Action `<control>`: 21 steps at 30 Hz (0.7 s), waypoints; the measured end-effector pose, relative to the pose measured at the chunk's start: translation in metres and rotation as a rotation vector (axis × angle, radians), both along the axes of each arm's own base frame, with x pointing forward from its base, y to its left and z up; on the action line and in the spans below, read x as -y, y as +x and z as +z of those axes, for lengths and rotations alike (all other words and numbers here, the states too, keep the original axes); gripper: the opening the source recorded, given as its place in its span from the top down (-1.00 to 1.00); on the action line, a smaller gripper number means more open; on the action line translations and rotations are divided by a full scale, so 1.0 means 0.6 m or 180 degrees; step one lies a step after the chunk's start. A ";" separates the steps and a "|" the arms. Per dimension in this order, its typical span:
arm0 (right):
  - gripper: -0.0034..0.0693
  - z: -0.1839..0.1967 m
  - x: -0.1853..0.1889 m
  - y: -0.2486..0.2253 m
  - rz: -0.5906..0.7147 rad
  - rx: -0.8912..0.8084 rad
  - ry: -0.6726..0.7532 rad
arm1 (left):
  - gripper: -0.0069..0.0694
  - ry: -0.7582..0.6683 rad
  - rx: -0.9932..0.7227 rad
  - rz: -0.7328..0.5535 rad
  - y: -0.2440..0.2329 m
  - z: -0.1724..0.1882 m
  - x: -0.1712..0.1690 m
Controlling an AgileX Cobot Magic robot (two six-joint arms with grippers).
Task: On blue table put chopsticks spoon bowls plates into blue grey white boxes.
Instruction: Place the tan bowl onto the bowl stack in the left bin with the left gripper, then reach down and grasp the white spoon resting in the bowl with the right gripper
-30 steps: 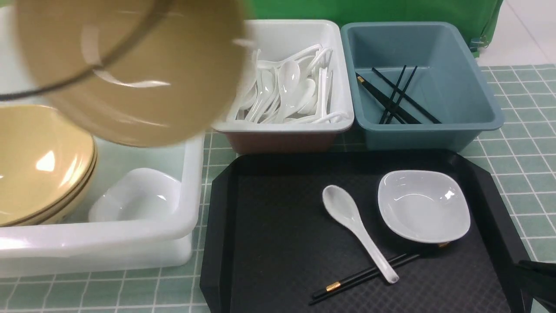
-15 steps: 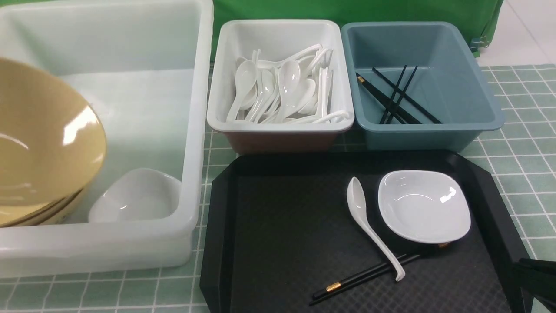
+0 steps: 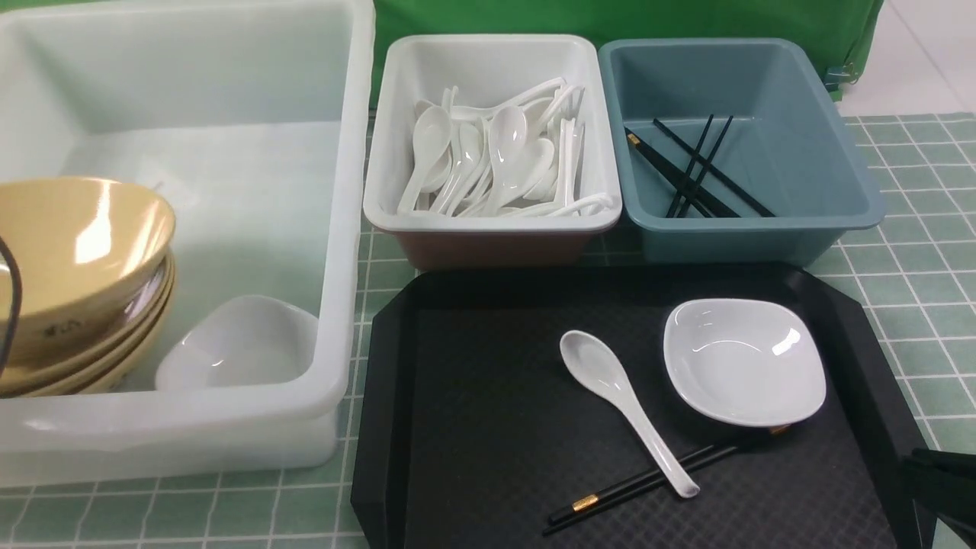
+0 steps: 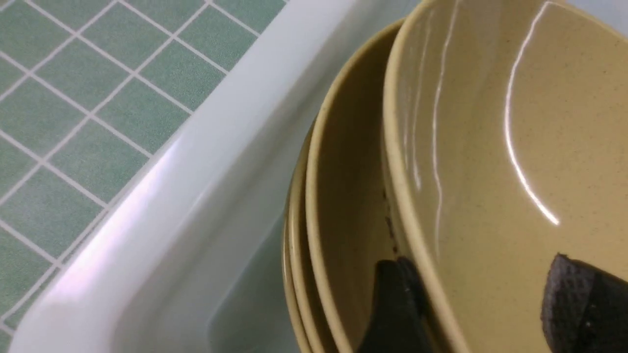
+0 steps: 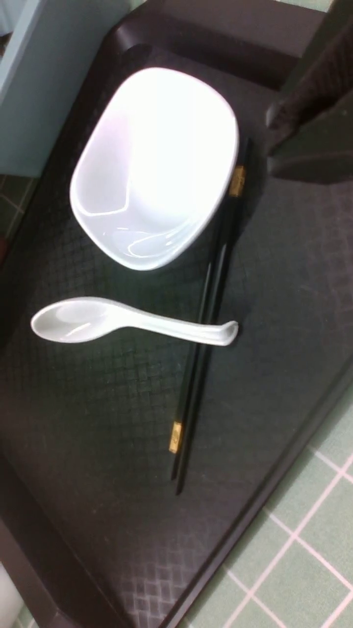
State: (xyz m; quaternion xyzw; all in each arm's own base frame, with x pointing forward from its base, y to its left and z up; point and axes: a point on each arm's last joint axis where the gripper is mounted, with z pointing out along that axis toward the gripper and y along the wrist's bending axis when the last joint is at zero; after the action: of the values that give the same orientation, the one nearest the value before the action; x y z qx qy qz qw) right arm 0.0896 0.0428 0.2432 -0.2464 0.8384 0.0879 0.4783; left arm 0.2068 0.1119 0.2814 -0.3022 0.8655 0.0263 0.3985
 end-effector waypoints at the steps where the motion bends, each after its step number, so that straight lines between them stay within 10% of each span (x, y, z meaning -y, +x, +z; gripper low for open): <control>1: 0.62 0.001 0.000 0.000 -0.0003 0.0013 0.0005 | -0.32 -0.0003 0.0005 -0.0004 -0.002 0.002 0.002; 12: 0.53 0.005 0.000 0.003 -0.0024 0.0124 0.0046 | -0.69 0.0250 0.0683 -0.0050 -0.054 0.112 0.039; 21: 0.51 -0.003 0.000 0.003 -0.0033 0.0070 0.0072 | 0.17 -0.0164 0.0282 -0.0136 -0.021 0.069 0.029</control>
State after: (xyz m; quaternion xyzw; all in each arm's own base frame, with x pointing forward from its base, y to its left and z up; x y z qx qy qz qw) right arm 0.0911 0.0427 0.2412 -0.2376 0.8333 0.0922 0.4906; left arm 0.1941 0.0947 0.3228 -0.2946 0.8537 -0.0179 0.4290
